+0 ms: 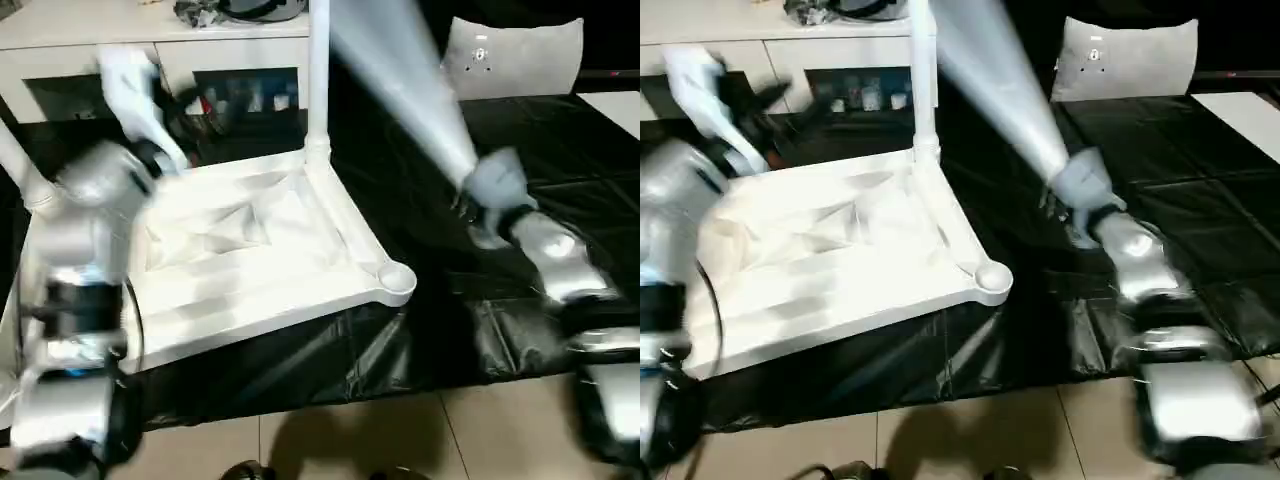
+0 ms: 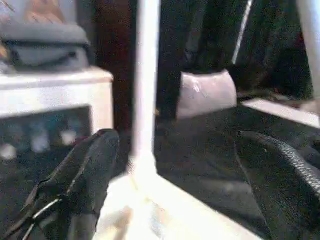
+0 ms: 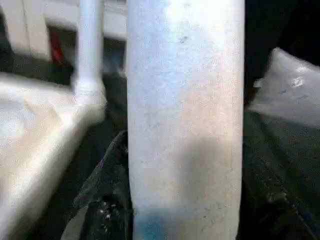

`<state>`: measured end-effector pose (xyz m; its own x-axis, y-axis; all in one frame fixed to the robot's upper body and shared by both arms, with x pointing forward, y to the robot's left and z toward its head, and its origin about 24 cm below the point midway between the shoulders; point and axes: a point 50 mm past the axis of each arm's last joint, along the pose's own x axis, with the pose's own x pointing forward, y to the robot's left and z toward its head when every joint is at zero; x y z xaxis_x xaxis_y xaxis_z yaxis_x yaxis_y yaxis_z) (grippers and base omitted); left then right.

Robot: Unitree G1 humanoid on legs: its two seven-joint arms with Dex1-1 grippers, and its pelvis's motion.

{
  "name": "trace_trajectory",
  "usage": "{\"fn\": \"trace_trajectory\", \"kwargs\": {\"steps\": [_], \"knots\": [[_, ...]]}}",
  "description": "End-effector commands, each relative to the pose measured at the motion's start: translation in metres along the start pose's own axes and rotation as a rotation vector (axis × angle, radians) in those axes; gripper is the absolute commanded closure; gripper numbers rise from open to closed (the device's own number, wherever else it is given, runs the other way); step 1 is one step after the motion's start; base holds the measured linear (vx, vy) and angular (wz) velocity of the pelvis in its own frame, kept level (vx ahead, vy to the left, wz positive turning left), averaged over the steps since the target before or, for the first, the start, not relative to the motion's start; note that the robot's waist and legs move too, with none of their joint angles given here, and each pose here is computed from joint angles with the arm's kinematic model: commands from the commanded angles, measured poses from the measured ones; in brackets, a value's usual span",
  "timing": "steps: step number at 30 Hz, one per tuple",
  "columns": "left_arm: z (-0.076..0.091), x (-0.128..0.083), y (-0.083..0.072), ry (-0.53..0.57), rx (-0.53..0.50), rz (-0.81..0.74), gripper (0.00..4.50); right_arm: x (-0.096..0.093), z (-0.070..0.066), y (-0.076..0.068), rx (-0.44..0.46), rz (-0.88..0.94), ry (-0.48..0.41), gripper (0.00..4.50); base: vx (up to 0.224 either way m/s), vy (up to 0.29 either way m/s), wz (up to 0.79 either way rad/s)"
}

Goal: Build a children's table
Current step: Insert table leg to table base

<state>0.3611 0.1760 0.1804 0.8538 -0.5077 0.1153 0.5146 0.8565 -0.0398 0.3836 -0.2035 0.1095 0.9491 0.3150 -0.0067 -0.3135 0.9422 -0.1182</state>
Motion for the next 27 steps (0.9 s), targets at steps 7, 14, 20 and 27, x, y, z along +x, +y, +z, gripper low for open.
{"fn": "trace_trajectory", "kwargs": {"steps": [7,14,20,27], "knots": [[-0.008,0.019,-0.04,0.012,-0.109,-0.135,0.0,0.004,0.034,0.023,0.469,0.261,-0.164,2.64,0.0,0.0,0.0],[0.006,0.03,-0.069,-0.068,-0.385,-0.296,0.0,-0.012,0.04,0.039,0.693,0.582,-0.162,2.64,0.0,0.0,0.0],[0.008,0.034,-0.092,-0.027,-0.466,-0.421,0.0,-0.029,0.045,0.053,0.747,0.78,-0.145,2.64,0.0,0.0,0.0],[0.014,0.037,-0.106,-0.016,-0.513,-0.492,0.0,-0.039,0.047,0.059,0.751,0.857,-0.11,2.64,0.0,0.0,0.0]]}}
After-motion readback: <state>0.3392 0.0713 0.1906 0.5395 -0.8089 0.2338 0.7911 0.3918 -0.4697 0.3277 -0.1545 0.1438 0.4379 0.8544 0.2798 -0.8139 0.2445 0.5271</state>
